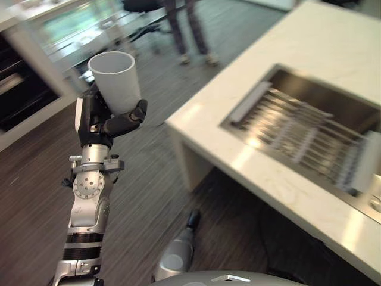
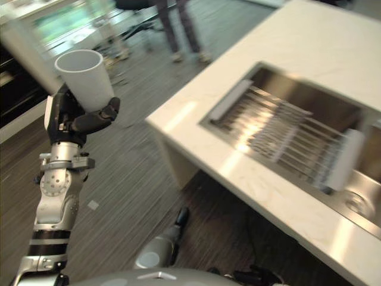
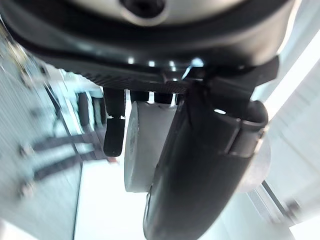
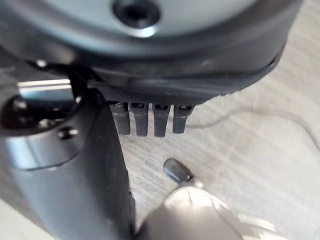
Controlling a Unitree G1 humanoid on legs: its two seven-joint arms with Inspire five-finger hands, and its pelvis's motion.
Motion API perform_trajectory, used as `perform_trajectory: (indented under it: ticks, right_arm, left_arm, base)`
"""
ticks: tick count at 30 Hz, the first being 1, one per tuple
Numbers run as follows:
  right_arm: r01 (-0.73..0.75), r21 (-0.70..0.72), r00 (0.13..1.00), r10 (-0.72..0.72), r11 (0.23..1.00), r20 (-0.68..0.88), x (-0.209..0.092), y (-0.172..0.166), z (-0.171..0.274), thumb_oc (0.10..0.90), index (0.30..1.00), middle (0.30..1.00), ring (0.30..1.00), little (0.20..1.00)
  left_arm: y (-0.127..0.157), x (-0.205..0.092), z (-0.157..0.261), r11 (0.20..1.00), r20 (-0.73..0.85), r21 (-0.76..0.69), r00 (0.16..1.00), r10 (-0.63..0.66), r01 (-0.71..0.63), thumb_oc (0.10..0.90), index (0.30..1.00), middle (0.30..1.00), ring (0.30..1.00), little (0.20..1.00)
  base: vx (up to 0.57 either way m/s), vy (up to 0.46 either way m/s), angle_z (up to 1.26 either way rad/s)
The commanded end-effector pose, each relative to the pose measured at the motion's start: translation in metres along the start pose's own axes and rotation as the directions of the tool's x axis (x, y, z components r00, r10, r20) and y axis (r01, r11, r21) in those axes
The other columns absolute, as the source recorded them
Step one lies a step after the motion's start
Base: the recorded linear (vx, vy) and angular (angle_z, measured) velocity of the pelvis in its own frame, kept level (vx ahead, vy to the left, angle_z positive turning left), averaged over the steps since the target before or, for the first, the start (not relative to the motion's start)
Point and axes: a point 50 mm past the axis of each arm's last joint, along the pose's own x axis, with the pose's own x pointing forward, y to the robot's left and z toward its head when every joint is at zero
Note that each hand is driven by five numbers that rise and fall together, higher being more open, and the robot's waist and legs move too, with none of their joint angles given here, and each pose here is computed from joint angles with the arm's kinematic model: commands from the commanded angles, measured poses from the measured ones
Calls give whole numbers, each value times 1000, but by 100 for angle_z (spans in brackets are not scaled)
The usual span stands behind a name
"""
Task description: Place the dishes in the dishwasher.
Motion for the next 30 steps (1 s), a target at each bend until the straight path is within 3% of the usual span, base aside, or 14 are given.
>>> perform_trajectory:
  ticks: [1, 11, 16, 19, 22, 27, 30]
  right_arm:
    - [-7, -10, 993, 6, 1000, -116, -3, 3, -30, 800, 900, 900, 900, 900]
    - [-6, 112, 989, 23, 994, -144, -7, 11, -53, 800, 900, 900, 900, 900]
    - [-25, 135, 994, 38, 991, -100, -3, 19, -41, 800, 900, 900, 900, 900]
    - [-77, 140, 995, 85, 987, -52, 2, 31, -24, 800, 900, 900, 900, 900]
    - [-99, 216, 995, 102, 971, -4, 5, 37, -8, 800, 900, 900, 900, 900]
    - [-138, 155, 990, 135, 978, 34, 6, 45, 6, 800, 900, 900, 900, 900]
    - [-138, 154, 990, 135, 978, 33, 6, 46, 6, 800, 900, 900, 900, 900]
  left_arm:
    - [19, 12, 57, 999, 302, 50, 953, -12, -3, 400, 300, 300, 300, 300]
    - [29, -8, 39, 992, 201, 121, 977, -66, 42, 400, 300, 300, 300, 300]
    - [25, -9, 38, 991, 197, 116, 977, -83, 61, 400, 300, 300, 300, 300]
    - [8, -1, 40, 985, 226, 108, 962, -153, 132, 400, 300, 300, 300, 300]
    - [-29, 8, 34, 959, 219, 65, 934, -284, 277, 400, 300, 300, 300, 300]
    - [-51, 8, 29, 930, 198, 72, 909, -367, 360, 400, 300, 300, 300, 300]
    - [-51, 7, 29, 930, 197, 73, 909, -367, 360, 400, 300, 300, 300, 300]
  base:
    - [-197, 191, 127]
    - [-172, 341, 170]
    - [40, 436, 56]
    - [196, 384, 100]
    - [220, 240, 167]
    - [149, 31, 134]
    - [46, -13, 116]
